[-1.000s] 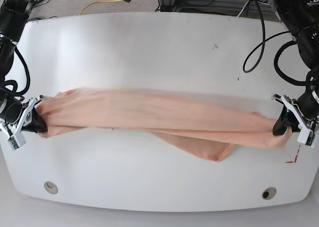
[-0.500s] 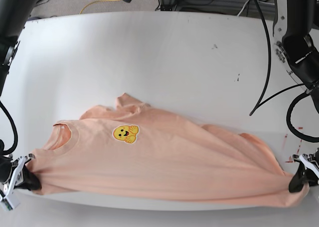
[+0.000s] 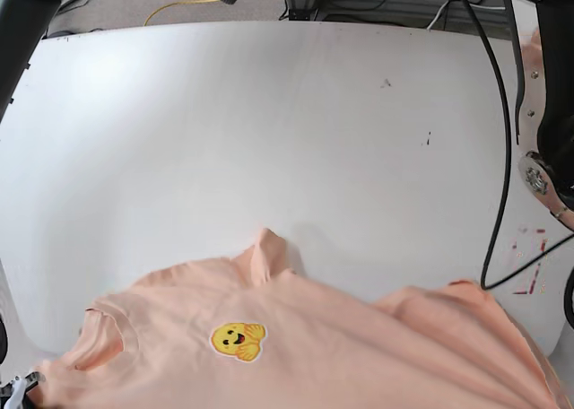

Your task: Fold the T-shirt properly

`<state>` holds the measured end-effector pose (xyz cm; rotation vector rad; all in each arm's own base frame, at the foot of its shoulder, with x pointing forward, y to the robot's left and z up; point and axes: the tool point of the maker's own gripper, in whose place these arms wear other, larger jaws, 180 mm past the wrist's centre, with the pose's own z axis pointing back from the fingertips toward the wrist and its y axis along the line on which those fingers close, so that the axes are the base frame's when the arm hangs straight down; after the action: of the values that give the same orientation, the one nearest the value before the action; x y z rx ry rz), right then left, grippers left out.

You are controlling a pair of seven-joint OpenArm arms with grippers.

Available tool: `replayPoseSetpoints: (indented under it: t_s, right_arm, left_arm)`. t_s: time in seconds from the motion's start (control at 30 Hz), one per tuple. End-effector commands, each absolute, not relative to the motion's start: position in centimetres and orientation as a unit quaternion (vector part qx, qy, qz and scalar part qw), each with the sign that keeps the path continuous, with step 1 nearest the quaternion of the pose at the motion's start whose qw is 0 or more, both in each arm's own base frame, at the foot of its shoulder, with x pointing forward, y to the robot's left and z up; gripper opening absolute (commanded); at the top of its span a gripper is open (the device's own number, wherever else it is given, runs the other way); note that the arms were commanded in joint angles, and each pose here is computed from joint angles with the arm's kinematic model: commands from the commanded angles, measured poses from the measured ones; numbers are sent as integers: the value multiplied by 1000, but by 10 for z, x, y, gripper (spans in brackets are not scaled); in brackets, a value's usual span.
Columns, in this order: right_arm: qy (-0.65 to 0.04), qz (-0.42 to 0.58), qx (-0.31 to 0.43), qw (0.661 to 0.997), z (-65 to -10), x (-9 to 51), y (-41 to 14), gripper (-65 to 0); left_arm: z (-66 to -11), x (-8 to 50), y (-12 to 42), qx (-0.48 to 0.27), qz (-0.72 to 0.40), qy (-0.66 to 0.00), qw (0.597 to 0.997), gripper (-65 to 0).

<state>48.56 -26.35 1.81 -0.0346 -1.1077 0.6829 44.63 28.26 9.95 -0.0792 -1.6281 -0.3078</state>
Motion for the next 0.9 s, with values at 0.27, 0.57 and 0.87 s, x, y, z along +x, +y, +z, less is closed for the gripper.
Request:
replayPoseSetpoints:
  t_s: [0.27, 0.57, 0.87]
  right_arm:
    - [-478, 329, -21, 814, 3, 478, -270, -650]
    - [-547, 280, 4, 788, 34, 462, -299, -650]
    - [-518, 256, 42, 815, -52, 438, -306, -650]
  left_arm:
    - [134, 437, 285, -31, -137, -748, 648, -650]
    - [23, 449, 280, -34, -140, -678, 721, -650]
    - [-70, 433, 263, -67, -157, -619, 767, -650]
